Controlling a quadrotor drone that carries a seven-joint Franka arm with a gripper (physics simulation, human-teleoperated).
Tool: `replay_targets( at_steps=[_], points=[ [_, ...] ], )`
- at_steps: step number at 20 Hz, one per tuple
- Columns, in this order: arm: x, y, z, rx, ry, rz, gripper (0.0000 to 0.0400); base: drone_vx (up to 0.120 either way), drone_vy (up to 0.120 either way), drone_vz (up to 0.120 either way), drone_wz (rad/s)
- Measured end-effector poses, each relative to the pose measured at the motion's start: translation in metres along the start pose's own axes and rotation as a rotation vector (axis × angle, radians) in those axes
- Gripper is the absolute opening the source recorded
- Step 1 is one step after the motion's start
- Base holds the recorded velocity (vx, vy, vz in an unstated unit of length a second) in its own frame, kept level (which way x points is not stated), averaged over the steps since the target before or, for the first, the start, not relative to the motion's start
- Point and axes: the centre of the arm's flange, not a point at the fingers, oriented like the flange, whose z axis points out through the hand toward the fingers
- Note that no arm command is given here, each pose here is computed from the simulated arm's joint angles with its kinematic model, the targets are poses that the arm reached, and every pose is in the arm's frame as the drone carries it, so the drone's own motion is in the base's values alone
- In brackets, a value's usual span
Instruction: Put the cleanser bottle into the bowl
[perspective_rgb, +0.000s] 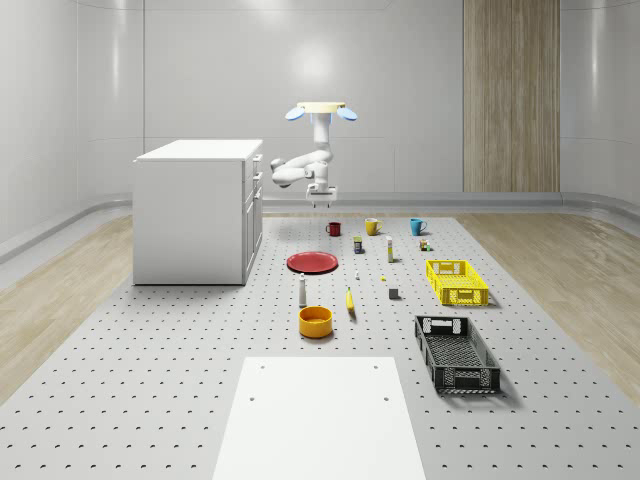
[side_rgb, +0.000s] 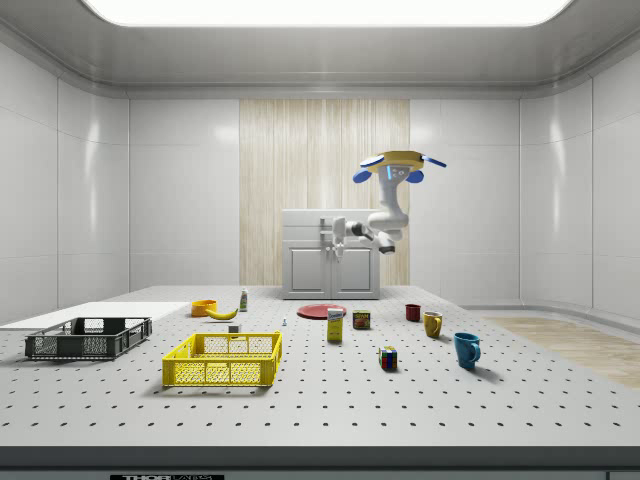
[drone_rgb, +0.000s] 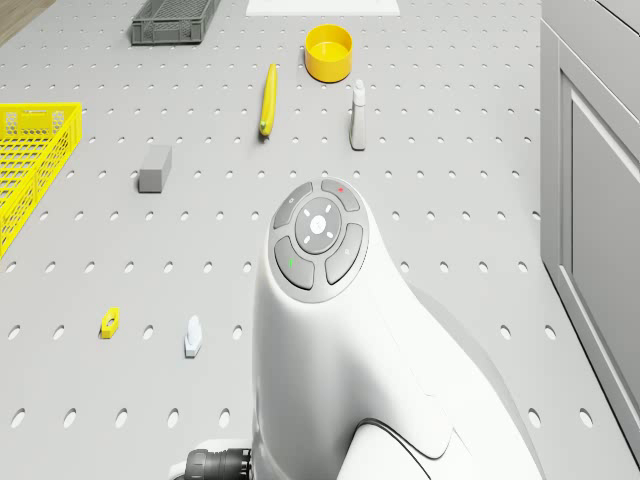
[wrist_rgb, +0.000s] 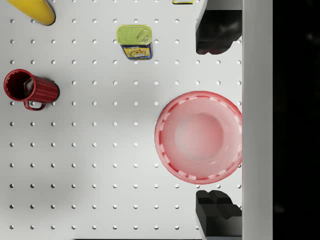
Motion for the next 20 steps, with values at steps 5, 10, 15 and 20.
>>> replay_targets(
  at_steps=[5,10,15,20],
  points=[
    [0.0,0.0,0.0,0.0,0.0,0.0,0.04,0.12,0.0,-0.056,0.0],
    [0.0,0.0,0.0,0.0,0.0,0.0,0.04,0.12,0.0,-0.048,0.0],
    [0.0,0.0,0.0,0.0,0.0,0.0,0.04,0.12,0.0,-0.072,0.0],
    [0.0,0.0,0.0,0.0,0.0,0.0,0.04,0.12,0.0,0.0,0.0]
  ],
)
